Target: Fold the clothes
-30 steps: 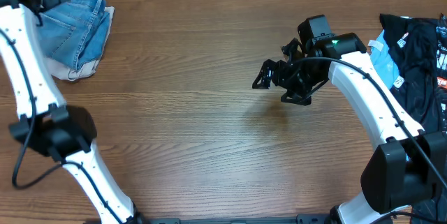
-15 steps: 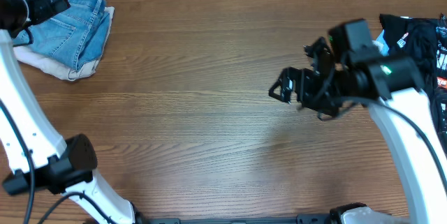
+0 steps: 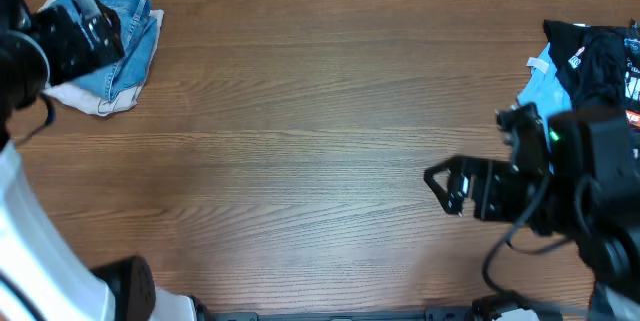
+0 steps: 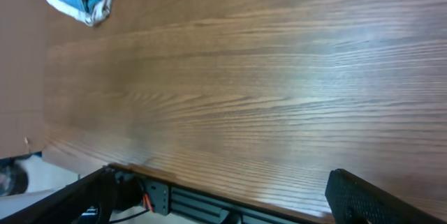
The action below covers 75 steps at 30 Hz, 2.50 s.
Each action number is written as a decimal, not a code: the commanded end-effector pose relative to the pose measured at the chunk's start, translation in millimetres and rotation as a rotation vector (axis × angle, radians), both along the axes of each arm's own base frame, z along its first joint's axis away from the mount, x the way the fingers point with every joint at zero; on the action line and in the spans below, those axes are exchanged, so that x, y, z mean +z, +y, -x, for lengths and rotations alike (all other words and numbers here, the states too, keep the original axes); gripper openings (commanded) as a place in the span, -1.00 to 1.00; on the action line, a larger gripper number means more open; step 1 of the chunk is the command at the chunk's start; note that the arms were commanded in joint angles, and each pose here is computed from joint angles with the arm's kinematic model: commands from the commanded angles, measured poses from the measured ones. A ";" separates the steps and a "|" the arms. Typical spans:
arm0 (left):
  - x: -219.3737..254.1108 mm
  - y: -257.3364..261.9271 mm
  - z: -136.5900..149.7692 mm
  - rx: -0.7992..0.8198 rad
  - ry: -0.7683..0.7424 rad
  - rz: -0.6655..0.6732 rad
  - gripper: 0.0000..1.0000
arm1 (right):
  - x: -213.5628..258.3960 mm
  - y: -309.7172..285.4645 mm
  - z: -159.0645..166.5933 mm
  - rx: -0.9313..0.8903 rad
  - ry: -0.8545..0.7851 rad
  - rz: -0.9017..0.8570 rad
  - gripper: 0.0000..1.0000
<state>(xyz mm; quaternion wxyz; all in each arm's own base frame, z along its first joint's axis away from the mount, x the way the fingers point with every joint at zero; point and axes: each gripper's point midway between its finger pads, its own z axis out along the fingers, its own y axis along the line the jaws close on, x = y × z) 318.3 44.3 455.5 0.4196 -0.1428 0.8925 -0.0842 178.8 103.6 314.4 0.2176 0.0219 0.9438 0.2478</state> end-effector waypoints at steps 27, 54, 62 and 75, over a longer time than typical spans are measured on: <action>-40.3 -71.6 45.9 -0.431 -0.119 -0.017 1.00 | 8.7 -122.0 44.3 -0.666 -0.416 0.155 1.00; -112.0 -50.4 6.6 -0.411 0.160 0.022 1.00 | 7.6 -127.5 42.3 -0.691 -0.423 0.180 1.00; -53.0 -52.4 76.6 -0.335 -0.038 -0.138 1.00 | 12.6 -133.0 40.1 -0.720 -0.449 0.193 1.00; -15.1 -39.6 125.7 -0.198 -0.199 -0.295 1.00 | 18.1 -132.2 36.8 -0.725 -0.472 0.177 1.00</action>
